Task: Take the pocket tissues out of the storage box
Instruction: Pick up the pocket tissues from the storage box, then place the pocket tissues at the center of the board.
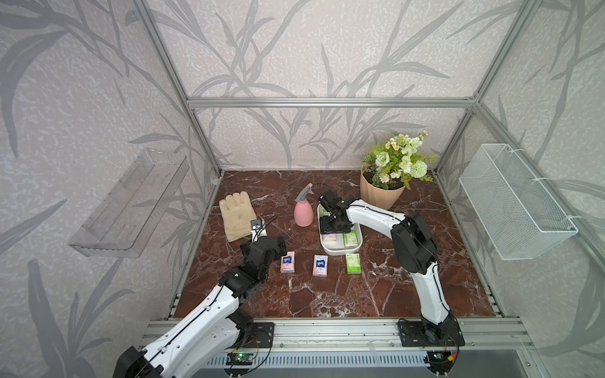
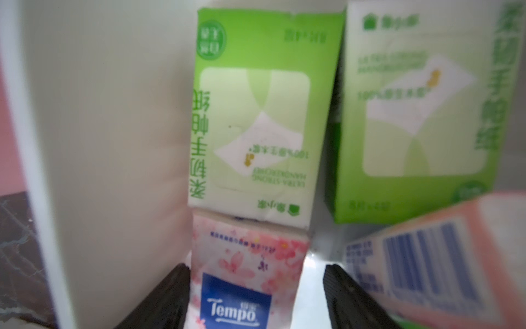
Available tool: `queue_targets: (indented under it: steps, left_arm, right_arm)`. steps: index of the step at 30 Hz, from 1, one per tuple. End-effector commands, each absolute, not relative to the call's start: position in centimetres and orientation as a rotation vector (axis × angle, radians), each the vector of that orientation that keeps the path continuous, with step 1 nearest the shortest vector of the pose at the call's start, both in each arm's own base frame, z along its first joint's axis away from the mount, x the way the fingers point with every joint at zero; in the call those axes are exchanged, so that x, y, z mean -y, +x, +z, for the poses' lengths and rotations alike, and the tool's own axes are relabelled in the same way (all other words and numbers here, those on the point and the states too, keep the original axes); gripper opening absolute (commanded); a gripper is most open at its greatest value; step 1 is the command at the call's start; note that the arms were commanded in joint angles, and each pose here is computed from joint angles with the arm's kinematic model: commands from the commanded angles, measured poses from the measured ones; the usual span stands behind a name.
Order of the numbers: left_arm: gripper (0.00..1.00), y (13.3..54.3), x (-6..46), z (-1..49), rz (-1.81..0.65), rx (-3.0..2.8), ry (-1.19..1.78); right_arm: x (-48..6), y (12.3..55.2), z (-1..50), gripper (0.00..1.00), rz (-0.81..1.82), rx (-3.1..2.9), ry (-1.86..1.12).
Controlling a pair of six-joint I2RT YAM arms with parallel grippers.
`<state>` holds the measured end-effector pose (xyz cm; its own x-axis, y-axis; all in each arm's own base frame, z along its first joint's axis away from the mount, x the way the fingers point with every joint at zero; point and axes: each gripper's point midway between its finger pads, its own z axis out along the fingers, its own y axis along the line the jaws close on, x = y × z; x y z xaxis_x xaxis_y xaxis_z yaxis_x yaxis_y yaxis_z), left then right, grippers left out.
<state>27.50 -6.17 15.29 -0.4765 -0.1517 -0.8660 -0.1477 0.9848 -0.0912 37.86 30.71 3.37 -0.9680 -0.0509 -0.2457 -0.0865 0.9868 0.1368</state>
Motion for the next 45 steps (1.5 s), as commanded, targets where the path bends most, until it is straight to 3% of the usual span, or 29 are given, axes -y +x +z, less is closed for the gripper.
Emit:
queue_targets:
  steps: [1,14,20,32,45]
  left_arm:
    - [1.0,27.7,5.8,15.1,0.021,-2.067,-0.228]
    - [1.0,28.4,6.0,15.0,0.038,-2.069,-0.229]
    - [1.0,28.5,6.2,15.2,0.031,-2.066,-0.227]
    - [1.0,28.6,6.2,15.9,0.035,-2.06,-0.205]
    - [1.0,29.0,6.8,16.6,0.009,-2.058,-0.206]
  right_arm:
    - [-30.1,38.1,2.9,0.76,0.152,-2.915,-0.138]
    - [-29.3,37.3,1.6,0.64,0.09,-2.967,-0.146]
    - [-29.5,37.5,3.9,0.57,0.149,-2.923,-0.118]
    - [-28.0,35.7,10.1,0.55,0.215,-2.844,-0.082]
    - [-20.0,30.1,14.8,0.55,0.081,-2.799,-0.115]
